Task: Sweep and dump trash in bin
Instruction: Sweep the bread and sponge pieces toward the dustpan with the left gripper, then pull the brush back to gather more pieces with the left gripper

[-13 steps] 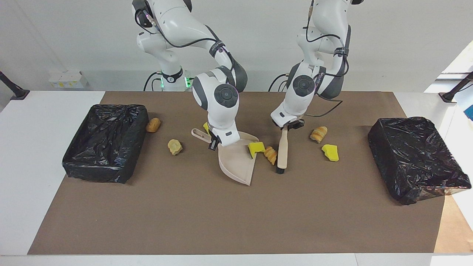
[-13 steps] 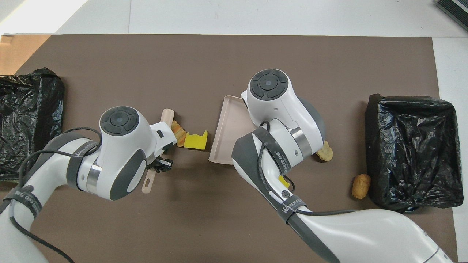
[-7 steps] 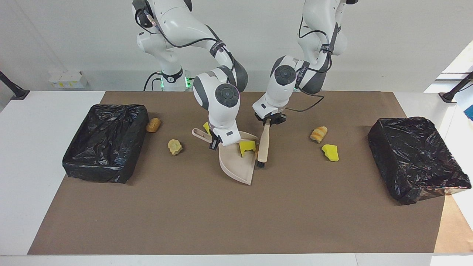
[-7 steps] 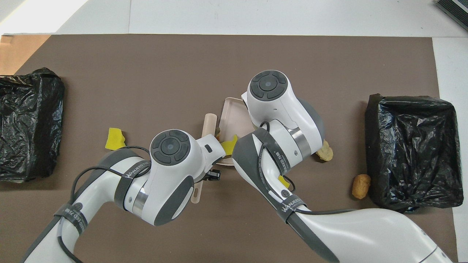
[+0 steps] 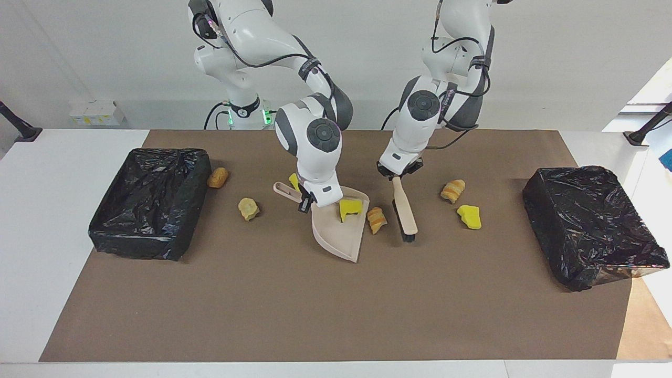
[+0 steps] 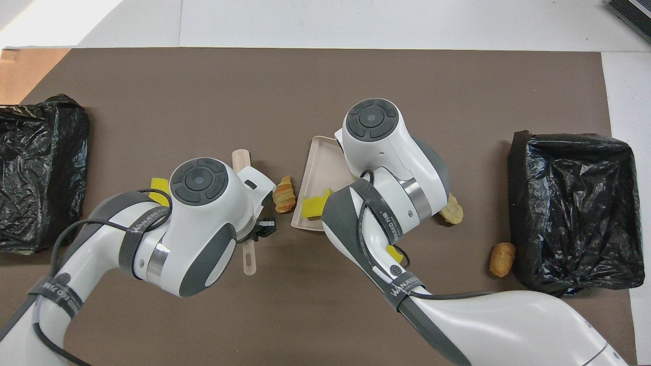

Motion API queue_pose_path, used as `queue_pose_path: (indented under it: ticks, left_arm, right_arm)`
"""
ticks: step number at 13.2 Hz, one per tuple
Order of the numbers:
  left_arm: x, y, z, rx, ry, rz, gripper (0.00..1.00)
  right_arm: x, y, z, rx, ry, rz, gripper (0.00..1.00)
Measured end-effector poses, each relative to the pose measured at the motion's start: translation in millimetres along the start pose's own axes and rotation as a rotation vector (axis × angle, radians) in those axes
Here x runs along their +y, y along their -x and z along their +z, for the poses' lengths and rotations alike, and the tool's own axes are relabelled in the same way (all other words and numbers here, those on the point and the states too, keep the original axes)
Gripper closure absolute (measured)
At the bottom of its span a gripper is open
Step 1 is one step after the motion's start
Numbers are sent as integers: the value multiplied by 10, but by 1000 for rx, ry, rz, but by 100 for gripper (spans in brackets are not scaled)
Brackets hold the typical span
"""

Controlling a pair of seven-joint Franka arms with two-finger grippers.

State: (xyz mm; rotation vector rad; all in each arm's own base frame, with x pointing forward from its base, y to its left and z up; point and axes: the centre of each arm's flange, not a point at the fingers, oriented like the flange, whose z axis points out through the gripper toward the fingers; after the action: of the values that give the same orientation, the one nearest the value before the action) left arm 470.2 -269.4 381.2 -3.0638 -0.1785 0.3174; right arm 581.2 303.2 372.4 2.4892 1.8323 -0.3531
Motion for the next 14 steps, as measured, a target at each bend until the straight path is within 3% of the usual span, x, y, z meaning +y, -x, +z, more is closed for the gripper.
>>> queue_pose_path:
  ticks: [3,7,11,14]
  left_arm:
    - [-316,-23,28,-49,-124,-183,73]
    - [-613,-53,25,-67,-211,-447,73]
    - [-1028,150,186,-132,-346,-492,73]
    - [-1220,453,403,-153,-377,-495,73]
  right_arm:
    - [1,-5,32,3,3,-50,67]
    - [34,-25,98,32,31,-130,67]
    - [30,-33,135,38,37,-138,67]
    - [18,-48,139,41,41,-141,67]
